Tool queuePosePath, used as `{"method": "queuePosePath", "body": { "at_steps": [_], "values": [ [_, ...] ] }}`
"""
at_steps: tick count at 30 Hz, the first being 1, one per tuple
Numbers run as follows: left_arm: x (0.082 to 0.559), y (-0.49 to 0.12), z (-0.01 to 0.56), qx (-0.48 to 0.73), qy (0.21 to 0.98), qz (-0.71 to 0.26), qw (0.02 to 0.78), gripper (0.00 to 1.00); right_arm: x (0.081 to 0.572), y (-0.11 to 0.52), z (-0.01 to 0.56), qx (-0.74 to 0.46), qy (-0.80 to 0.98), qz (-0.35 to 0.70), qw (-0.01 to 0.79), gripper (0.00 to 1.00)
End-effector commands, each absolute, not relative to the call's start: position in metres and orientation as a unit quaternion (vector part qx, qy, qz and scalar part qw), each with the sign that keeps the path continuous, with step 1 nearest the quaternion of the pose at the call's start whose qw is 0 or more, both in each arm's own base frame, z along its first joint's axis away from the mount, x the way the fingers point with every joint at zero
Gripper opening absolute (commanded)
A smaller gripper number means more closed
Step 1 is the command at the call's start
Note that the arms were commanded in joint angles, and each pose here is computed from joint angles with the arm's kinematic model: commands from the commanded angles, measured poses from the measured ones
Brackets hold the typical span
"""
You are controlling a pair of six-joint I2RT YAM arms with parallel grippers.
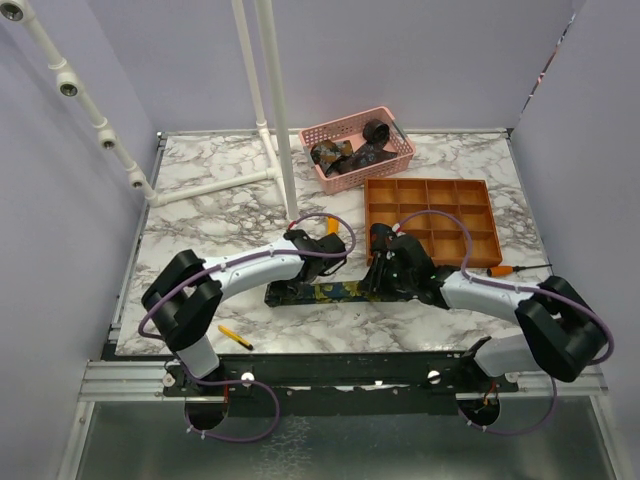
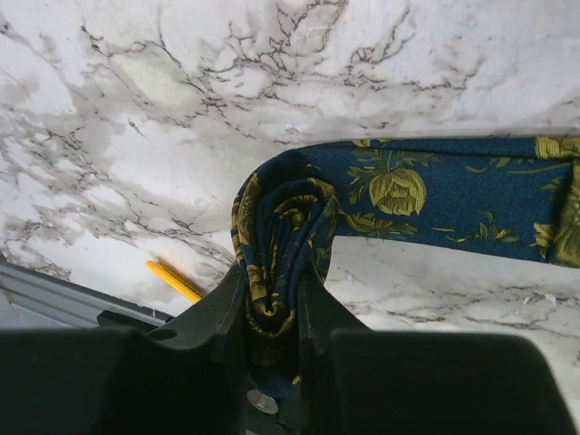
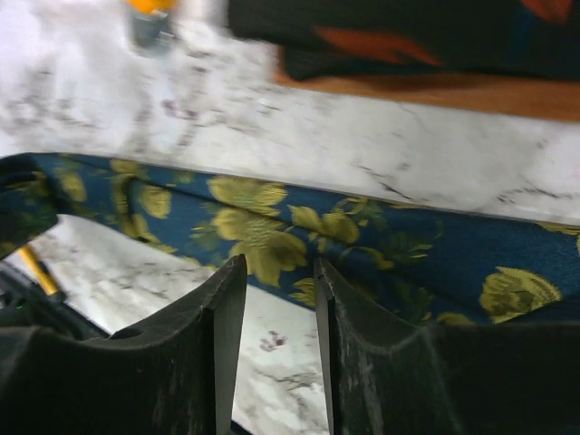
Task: Roll the ties
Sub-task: Roll the tie at the center of the board.
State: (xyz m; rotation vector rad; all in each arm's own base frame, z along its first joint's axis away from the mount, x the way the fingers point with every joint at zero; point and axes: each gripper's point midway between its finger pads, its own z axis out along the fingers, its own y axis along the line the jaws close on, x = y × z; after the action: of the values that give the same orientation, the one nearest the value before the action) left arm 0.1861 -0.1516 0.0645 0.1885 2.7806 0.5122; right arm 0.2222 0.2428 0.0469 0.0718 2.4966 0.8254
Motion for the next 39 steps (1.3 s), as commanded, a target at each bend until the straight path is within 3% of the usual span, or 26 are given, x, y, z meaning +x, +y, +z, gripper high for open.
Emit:
{"method": "queuePosePath", "body": {
  "at_steps": [1,12,19,22,29,33,34,39],
  "values": [
    [0.198,-0.148,0.069,0.062,0.953,0.234,0.182,0.0,0.211,0.229,0.007,0.053,0.938,0.262,0.222,0.39],
    [0.213,-0.156,0.05,0.083,0.915,0.337,0.206,0.0,0.191,0.206,-0.01,0.067,0.947,0.236,0.21,0.39],
    [0.219,-0.179,0.02,0.098,0.916,0.338,0.193,0.01,0.18,0.198,0.016,0.065,0.94,0.249,0.223,0.61],
    [0.222,-0.191,0.013,0.103,0.922,0.323,0.189,0.21,0.175,0.193,0.026,0.063,0.937,0.253,0.232,0.66],
    [0.224,-0.22,0.016,0.107,0.938,0.267,0.195,0.63,0.167,0.183,0.029,0.068,0.936,0.25,0.237,0.67],
    [0.225,-0.231,0.023,0.104,0.943,0.243,0.203,0.95,0.165,0.183,0.03,0.068,0.936,0.253,0.236,0.67],
    [0.225,-0.233,0.027,0.102,0.944,0.236,0.206,0.99,0.165,0.183,0.031,0.067,0.935,0.254,0.237,0.67],
    [0.227,-0.242,0.057,0.091,0.951,0.189,0.228,0.99,0.167,0.186,0.047,0.056,0.928,0.27,0.251,0.71]
  ]
}}
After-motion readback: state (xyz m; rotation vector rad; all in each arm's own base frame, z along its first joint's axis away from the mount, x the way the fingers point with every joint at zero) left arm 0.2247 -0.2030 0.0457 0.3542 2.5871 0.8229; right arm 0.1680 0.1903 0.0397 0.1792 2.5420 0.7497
